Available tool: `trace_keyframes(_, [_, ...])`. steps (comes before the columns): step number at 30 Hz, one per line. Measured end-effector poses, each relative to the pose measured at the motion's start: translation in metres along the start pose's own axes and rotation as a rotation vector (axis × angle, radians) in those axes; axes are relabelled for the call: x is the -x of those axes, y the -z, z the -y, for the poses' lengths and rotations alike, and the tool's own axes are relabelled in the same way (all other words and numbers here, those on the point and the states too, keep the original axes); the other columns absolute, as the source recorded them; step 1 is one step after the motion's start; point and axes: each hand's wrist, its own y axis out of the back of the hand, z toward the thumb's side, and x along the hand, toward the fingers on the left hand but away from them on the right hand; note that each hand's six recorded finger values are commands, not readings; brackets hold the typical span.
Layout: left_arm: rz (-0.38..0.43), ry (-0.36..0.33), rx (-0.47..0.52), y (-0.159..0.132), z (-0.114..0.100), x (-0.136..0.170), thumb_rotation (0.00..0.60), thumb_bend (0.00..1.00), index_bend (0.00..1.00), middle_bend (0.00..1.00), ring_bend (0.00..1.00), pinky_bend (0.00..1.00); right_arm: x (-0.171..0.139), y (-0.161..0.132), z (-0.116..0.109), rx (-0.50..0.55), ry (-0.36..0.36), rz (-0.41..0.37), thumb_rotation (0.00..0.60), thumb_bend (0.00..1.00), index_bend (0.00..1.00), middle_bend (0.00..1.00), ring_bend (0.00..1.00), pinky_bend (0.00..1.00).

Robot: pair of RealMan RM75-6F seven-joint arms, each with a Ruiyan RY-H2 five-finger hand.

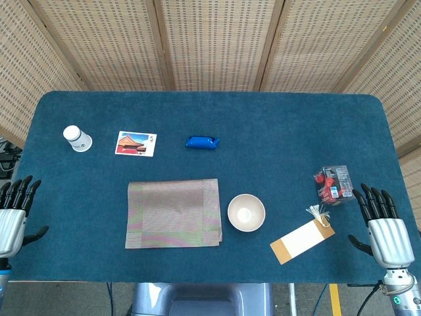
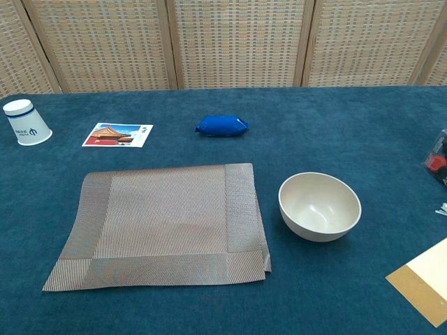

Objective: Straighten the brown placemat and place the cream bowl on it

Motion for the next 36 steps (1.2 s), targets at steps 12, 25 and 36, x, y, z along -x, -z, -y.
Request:
trace_keyframes(12, [0.008, -0.012, 0.013, -0.001, -0.003, 0.001, 0.6, 0.03, 0.0, 0.0, 0.0, 0.0, 0.0, 0.001, 0.0, 0.011, -0.006, 0.004, 0.6, 0.07, 0.06, 0.0, 0.0, 0.0])
trace_keyframes(25, [0.019, -0.009, 0.009, -0.003, -0.003, 0.0, 0.6, 0.03, 0.0, 0.0, 0.0, 0.0, 0.001, 0.002, 0.004, 0.006, -0.021, 0.01, 0.6, 0.07, 0.06, 0.0, 0.0, 0.0])
trace_keyframes(36, [0.122, 0.015, 0.014, -0.025, 0.008, 0.004, 0.6, 0.11, 0.23, 0.0, 0.0, 0.0, 0.0, 0.001, 0.007, 0.015, -0.037, 0.013, 0.6, 0.07, 0.06, 0.0, 0.0, 0.0])
